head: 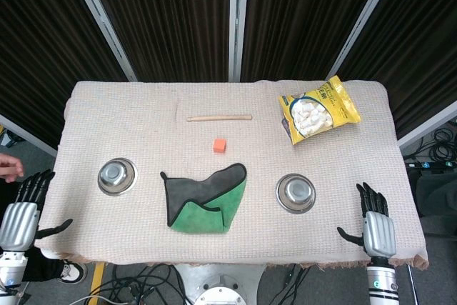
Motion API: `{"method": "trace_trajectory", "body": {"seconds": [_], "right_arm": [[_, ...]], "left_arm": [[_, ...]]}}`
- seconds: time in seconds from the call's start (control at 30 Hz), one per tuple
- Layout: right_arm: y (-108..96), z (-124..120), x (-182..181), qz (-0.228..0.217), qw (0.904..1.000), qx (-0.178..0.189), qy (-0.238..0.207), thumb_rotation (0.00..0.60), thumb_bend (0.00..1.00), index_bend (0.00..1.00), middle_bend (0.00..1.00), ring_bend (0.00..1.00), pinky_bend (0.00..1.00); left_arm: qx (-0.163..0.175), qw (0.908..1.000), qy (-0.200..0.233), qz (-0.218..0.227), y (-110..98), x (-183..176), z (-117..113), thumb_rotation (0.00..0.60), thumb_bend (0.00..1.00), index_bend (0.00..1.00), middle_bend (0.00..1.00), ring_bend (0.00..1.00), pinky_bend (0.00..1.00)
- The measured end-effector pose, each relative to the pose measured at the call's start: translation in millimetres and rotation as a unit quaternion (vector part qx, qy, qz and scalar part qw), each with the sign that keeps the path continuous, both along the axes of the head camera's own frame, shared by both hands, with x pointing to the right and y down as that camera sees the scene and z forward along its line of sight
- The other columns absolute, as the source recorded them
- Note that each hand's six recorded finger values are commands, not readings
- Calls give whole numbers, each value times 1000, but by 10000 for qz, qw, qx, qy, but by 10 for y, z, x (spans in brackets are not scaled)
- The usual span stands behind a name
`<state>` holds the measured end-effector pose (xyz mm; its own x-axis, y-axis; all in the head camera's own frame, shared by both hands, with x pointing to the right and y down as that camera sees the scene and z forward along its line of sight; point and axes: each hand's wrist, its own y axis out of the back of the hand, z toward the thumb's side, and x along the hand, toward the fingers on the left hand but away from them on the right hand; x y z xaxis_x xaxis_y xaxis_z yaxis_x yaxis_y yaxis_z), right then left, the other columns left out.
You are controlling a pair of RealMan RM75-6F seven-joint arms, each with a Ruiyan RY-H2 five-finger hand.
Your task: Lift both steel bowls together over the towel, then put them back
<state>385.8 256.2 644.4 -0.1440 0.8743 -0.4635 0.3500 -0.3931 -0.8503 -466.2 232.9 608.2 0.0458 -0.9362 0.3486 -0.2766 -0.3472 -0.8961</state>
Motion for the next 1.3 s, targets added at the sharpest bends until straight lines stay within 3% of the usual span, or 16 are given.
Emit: {"method": "trace_trajectory", "body": {"seconds": [0.17,0.33,0.53,0.7,0.9,1.03,1.3], "right_arm": [[-24,22,25,-53,9999,-78,52,600,0,0,0,0,0],[-172,39,18,-280,9993,-203,173,600,0,0,0,0,0],[-486,143,-91,-595,9961,-595,252,600,0,0,0,0,0],[-782,291,-328,-967,9899,-993,292,600,0,0,0,0,0],[-943,500,-665,-1372,9793,-1466,272,600,0,0,0,0,0],[-954,609,-865,-1583,9724,-1695,264,600,0,0,0,0,0],[-950,757,-1074,-1738,9651,-1940,281,600,5,0,0,0,0]], "left_arm": [[-1,10000,50,38,-51,24,8,600,0,31,39,0,69],[-92,9997,61,204,-173,80,69,600,0,41,39,0,69],[-619,9968,-137,491,-435,127,319,600,0,41,39,0,69],[-1428,9851,-422,856,-665,192,635,600,0,41,39,0,65],[-2200,9645,-719,1271,-979,321,945,600,0,42,39,0,63],[-2350,9581,-840,1409,-1146,390,1034,600,0,45,39,0,65],[-2435,9549,-655,1566,-1146,589,1085,600,0,100,51,0,76]]}}
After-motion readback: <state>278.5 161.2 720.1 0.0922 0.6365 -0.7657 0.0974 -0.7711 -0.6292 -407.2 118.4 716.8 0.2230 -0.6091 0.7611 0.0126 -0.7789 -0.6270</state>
